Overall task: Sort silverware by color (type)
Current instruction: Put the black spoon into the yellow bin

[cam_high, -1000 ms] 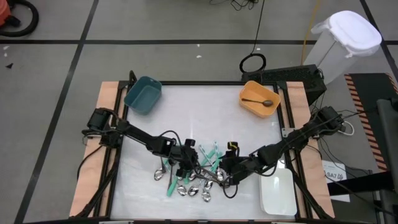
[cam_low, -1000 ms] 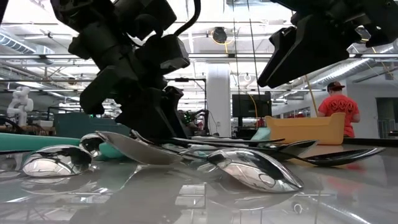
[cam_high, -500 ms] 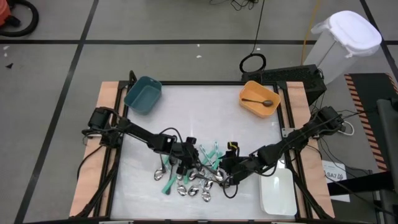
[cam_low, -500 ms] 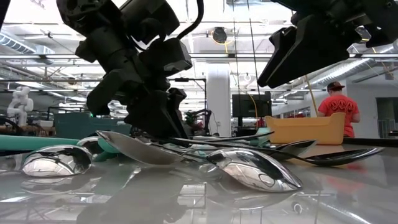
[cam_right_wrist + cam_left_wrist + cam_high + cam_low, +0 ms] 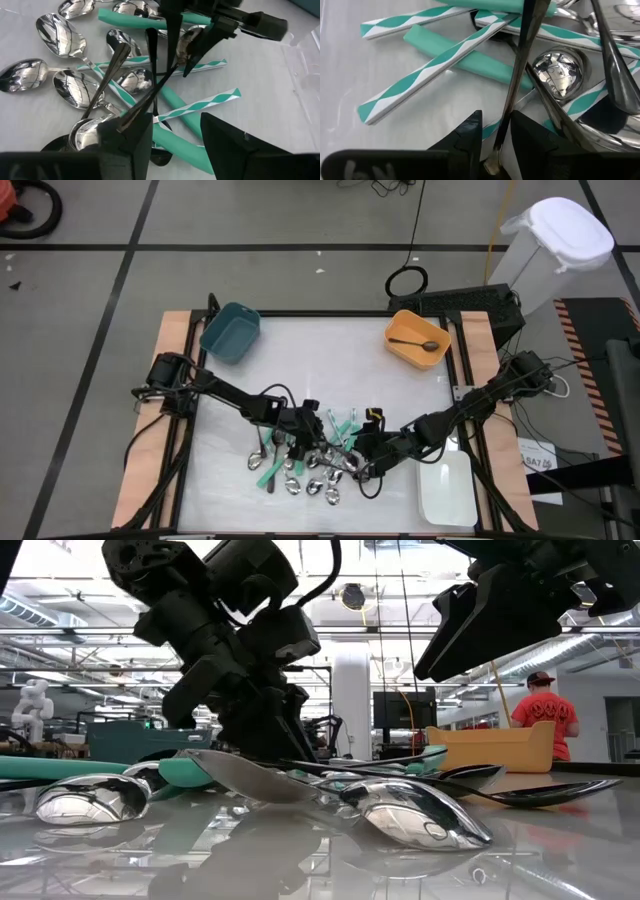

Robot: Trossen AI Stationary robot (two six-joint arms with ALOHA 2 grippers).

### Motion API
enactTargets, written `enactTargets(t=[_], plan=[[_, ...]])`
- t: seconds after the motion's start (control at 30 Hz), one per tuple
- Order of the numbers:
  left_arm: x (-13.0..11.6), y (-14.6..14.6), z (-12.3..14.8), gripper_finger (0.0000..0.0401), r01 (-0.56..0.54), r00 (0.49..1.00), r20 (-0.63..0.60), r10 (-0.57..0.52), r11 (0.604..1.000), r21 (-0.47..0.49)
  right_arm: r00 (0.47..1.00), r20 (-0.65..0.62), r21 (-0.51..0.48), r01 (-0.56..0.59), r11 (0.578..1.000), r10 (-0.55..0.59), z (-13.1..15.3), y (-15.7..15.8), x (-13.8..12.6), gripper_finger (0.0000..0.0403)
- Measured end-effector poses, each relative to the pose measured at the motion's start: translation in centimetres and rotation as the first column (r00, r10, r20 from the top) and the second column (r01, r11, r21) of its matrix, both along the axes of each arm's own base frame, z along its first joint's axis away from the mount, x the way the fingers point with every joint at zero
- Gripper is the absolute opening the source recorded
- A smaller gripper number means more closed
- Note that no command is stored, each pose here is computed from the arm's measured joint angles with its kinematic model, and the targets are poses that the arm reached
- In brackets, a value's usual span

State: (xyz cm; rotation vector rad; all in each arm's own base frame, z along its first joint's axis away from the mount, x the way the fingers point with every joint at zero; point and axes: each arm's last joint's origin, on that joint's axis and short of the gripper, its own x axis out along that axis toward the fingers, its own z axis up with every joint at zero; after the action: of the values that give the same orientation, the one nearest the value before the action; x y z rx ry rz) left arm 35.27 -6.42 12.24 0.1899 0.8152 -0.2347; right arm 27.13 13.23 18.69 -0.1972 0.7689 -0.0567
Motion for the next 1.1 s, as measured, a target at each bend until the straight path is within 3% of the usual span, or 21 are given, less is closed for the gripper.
enactTargets(t=[0.37, 0.6, 0.9, 1.1], plan=[[2.1, 1.6, 2.8, 0.0101, -0.038, 0.996, -0.075, 0.040, 0.999, 0.029, 1.000, -0.004, -0.001, 0.000, 1.000, 0.000, 0.0, 0.0, 0.0, 0.0160], [2.1, 0.4, 2.9, 0.0101, -0.028, 0.997, -0.071, 0.027, 0.999, -0.016, 1.000, -0.017, 0.016, -0.016, 1.000, 0.017, -0.1, 0.1, -0.1, 0.0160], [2.2, -1.0, 1.9, 0.0101, -0.067, 0.996, -0.052, 0.071, 0.995, 0.076, 1.000, -0.014, 0.027, -0.006, 1.000, 0.007, -0.1, 0.1, -0.1, 0.0160], [2.4, -2.0, 1.7, 0.0101, -0.047, 0.999, -0.018, 0.048, 0.996, 0.075, 1.000, -0.008, 0.035, 0.000, 0.999, 0.000, 0.0, 0.1, -0.1, 0.0160]])
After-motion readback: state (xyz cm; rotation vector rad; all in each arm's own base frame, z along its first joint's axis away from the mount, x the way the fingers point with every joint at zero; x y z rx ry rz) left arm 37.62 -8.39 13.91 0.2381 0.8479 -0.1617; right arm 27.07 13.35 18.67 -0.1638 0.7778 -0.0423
